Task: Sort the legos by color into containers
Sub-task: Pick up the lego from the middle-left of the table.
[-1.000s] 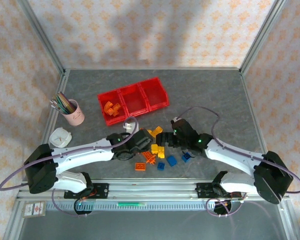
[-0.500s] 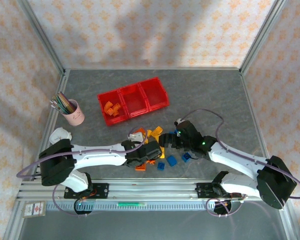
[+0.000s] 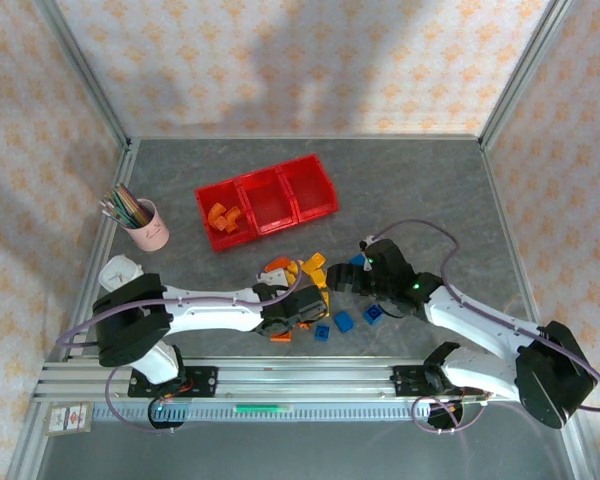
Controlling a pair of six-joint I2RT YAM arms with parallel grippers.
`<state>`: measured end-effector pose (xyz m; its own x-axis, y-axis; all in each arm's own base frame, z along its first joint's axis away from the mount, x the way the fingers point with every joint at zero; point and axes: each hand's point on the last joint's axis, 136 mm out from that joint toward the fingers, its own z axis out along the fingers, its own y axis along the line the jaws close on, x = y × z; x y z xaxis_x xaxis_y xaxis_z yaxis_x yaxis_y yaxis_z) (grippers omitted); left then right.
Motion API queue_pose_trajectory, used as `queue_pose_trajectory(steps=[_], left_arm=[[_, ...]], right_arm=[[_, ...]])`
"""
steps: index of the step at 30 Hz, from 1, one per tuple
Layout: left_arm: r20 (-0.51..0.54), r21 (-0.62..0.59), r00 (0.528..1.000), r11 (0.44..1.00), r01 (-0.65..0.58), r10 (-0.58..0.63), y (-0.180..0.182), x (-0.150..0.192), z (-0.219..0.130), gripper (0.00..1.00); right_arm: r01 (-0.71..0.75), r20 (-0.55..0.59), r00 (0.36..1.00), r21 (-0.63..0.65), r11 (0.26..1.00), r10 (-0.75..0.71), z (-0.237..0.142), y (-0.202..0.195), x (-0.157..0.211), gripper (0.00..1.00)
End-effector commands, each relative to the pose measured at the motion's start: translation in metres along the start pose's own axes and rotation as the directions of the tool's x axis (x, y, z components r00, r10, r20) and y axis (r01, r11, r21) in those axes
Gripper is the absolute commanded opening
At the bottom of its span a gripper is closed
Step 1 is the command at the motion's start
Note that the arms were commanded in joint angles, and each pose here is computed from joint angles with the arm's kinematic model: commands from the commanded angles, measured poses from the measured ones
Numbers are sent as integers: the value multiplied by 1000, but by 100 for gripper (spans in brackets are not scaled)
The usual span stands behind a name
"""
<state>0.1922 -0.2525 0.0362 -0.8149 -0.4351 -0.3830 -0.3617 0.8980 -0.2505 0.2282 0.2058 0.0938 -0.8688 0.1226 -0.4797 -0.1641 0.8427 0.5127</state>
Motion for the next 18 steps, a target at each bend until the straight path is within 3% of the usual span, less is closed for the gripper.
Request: queue_pose_trajectory(steps=[1,18], left_arm=[[15,-13,1000,1000,18,-18,1,-4,8,67],[9,-22,1000,1000,19,-19,-6,-8,28,54]], right_arm=[[14,19,1000,-14,1000,-14,-2,0,-2,100],[27,15,1000,-3,1000,-27,0,-3,-1,100]])
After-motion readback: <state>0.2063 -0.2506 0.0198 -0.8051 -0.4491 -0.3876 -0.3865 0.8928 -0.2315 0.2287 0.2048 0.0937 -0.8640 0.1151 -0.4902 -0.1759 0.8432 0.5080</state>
